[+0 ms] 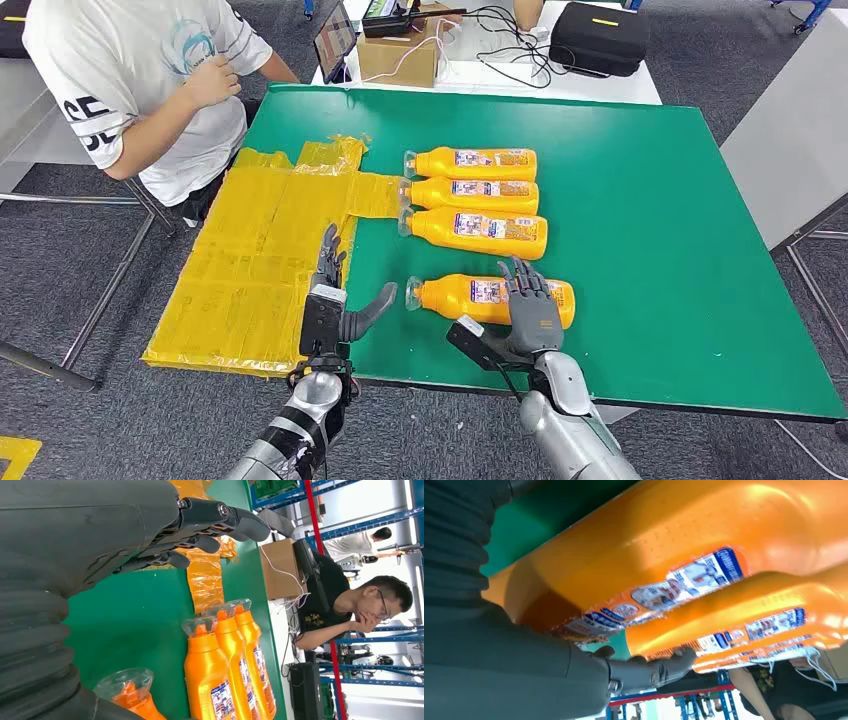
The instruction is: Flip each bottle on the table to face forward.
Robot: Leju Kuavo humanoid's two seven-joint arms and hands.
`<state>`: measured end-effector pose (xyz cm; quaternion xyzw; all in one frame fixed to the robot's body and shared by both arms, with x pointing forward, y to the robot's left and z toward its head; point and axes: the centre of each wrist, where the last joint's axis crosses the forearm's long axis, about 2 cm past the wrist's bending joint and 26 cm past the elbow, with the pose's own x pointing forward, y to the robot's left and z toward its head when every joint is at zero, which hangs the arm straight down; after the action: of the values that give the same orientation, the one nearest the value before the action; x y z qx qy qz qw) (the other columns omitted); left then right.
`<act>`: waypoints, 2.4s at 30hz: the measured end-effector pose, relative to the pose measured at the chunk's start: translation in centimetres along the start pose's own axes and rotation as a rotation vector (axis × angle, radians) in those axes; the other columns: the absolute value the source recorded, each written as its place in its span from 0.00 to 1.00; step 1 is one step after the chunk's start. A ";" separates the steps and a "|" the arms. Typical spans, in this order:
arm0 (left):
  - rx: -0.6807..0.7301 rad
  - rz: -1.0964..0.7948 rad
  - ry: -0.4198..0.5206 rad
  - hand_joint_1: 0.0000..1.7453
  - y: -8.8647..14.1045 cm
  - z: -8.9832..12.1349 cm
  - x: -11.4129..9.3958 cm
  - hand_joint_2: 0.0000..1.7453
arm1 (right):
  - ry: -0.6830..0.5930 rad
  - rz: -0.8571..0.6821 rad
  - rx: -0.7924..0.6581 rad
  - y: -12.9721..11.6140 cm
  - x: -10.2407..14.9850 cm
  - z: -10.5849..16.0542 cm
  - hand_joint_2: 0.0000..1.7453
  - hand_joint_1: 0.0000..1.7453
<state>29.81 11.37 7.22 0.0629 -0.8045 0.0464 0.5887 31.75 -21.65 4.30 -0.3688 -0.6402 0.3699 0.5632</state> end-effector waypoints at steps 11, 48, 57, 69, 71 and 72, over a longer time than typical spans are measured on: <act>-0.015 0.022 0.005 0.00 -0.3 0.2 0.1 1.00 | 0.020 0.072 0.064 -0.4 0.0 -1.4 1.00 0.00; -0.040 0.034 0.014 0.00 0.1 -0.1 -0.3 1.00 | -0.045 -0.017 0.288 -2.4 0.2 -5.3 1.00 1.00; -0.023 -0.014 0.004 0.00 0.5 -0.7 -0.4 1.00 | -0.123 -0.255 0.143 -1.4 2.2 -4.7 1.00 1.00; -0.069 -0.083 -0.021 0.00 1.3 -3.2 -0.7 1.00 | -0.178 -0.660 -0.127 -1.0 8.5 -3.8 1.00 1.00; -0.072 -0.088 -0.023 0.00 1.4 -3.4 -0.7 1.00 | -0.183 -0.684 -0.139 -1.0 9.0 -3.8 1.00 1.00; -0.075 -0.090 -0.022 0.00 1.4 -3.5 -0.7 1.00 | -0.186 -0.694 -0.144 -1.0 9.3 -3.7 1.00 1.00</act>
<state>33.05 13.34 7.59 0.0773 -0.8086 -0.0109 0.5832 34.55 -13.63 9.66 -0.1332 -0.8000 0.1429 0.5672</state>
